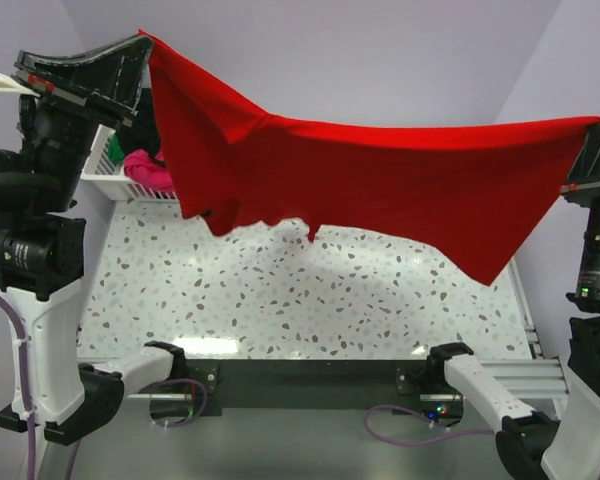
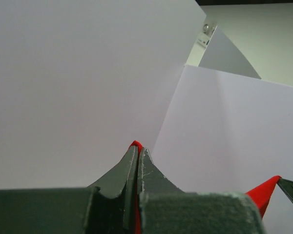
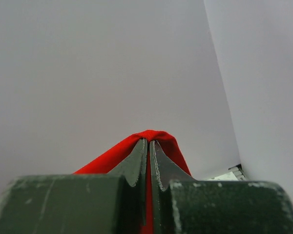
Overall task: Fold and stack the t-shirts
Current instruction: Flatten the tshirt out, then fold the tshirt
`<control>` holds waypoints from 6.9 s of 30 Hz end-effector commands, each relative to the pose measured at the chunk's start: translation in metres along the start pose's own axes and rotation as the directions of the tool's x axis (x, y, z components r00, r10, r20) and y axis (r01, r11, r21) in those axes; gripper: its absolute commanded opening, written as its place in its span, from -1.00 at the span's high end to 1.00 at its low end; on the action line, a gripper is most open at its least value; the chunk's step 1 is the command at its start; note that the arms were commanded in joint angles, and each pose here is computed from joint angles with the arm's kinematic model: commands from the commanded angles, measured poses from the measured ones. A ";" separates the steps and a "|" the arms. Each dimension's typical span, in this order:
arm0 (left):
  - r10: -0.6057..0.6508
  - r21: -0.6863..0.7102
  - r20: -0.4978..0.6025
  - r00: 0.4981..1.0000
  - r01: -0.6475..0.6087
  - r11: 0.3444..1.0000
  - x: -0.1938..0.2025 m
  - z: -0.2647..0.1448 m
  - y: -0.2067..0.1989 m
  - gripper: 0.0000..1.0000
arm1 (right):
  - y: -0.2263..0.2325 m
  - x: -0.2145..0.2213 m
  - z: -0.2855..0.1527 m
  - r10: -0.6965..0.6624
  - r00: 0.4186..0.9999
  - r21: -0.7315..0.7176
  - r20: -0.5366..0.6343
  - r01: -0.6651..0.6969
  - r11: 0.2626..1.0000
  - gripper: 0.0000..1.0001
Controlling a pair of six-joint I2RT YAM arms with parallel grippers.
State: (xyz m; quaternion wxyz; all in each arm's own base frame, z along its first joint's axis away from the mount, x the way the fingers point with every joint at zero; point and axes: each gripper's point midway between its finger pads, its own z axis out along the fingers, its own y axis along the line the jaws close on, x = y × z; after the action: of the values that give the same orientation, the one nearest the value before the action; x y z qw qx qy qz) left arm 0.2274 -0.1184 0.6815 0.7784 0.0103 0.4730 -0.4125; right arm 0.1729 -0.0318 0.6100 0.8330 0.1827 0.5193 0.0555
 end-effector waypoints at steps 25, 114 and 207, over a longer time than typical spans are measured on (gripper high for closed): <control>-0.214 -0.228 -0.568 0.795 0.098 0.969 0.440 0.147 0.249 -0.56 | -0.162 0.478 0.170 -0.090 0.552 0.138 -0.829 0.359 0.923 -0.98; -0.086 -0.263 -0.938 0.336 -0.530 0.806 0.582 -0.075 0.338 -0.55 | -0.133 0.577 0.032 0.129 0.006 0.126 -0.992 0.256 0.958 -0.98; -0.377 -0.391 -0.918 0.120 -0.424 0.817 0.515 -0.390 0.179 1.00 | -0.213 0.487 -0.213 0.524 0.024 0.439 -0.851 0.580 0.686 0.11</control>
State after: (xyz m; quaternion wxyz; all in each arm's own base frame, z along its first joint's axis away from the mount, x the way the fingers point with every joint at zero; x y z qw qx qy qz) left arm 0.1704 -0.1669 0.0138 0.2311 0.0318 0.9651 -0.1192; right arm 0.1941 -0.0358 0.0315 0.0613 0.3648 0.9279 -0.0473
